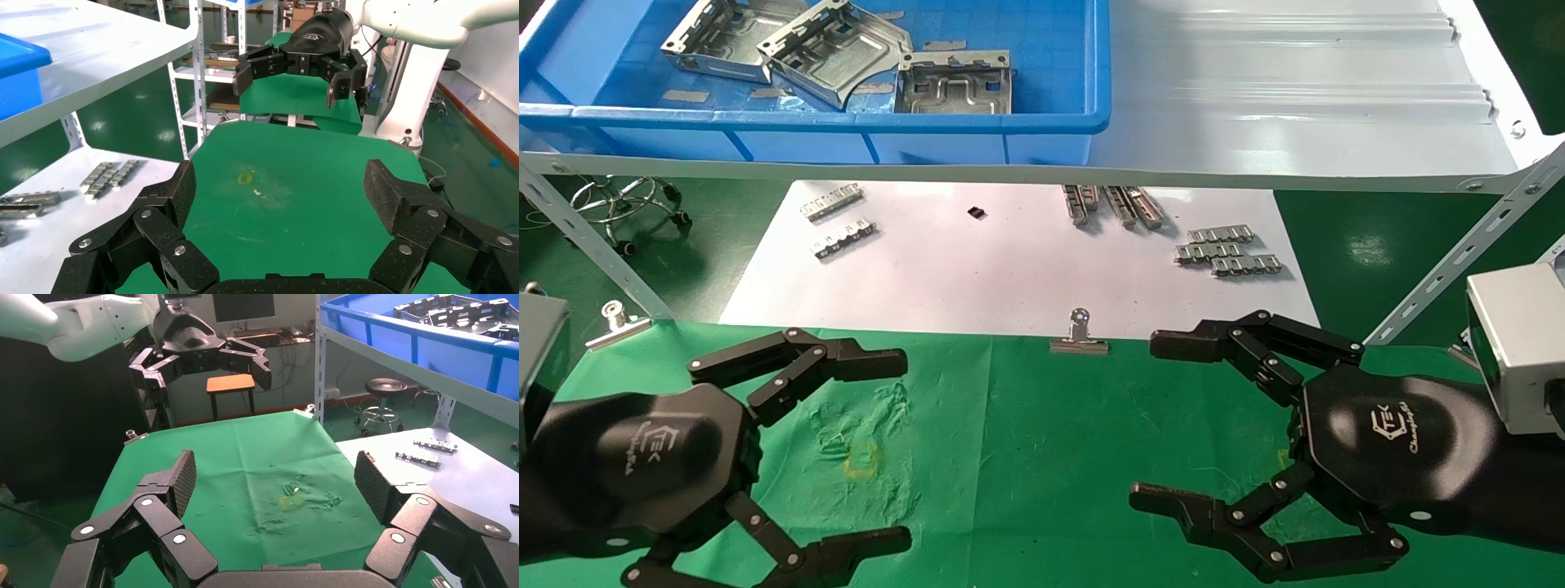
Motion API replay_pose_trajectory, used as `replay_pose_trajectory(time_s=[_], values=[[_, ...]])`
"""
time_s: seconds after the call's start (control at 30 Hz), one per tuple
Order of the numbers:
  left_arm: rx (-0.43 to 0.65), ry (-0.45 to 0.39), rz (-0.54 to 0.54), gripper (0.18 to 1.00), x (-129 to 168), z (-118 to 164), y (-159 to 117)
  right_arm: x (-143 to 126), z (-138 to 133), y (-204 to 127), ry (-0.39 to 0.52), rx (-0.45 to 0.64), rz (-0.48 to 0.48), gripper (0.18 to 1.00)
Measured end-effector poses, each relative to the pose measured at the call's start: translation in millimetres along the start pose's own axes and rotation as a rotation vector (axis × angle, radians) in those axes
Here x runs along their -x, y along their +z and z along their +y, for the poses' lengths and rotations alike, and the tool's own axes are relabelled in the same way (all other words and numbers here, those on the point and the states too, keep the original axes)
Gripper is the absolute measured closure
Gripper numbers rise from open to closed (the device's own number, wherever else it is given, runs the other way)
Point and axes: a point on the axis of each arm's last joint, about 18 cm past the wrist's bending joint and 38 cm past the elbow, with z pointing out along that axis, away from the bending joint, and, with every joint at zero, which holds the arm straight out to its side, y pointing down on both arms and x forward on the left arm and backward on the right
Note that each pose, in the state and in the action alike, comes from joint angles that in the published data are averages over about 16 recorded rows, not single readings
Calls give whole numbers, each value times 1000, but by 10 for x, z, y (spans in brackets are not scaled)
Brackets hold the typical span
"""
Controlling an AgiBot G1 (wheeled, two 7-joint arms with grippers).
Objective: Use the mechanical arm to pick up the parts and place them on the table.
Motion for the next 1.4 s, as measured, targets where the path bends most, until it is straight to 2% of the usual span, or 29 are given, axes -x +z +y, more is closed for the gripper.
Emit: replay_pose_trajectory(time_s=[0.3, 0.63, 1.03, 1.23, 1.4], values=[[-43, 32, -89, 183, 289, -133, 84, 0, 0, 0, 0, 0, 0, 290], [-73, 77, -238, 183, 879, -390, 207, 0, 0, 0, 0, 0, 0, 493], [-3, 94, -426, 183, 1768, -712, 267, 0, 0, 0, 0, 0, 0, 773], [39, 75, -518, 183, 2136, -846, 228, 0, 0, 0, 0, 0, 0, 877], [73, 60, -617, 183, 2401, -911, 165, 0, 0, 0, 0, 0, 0, 932]])
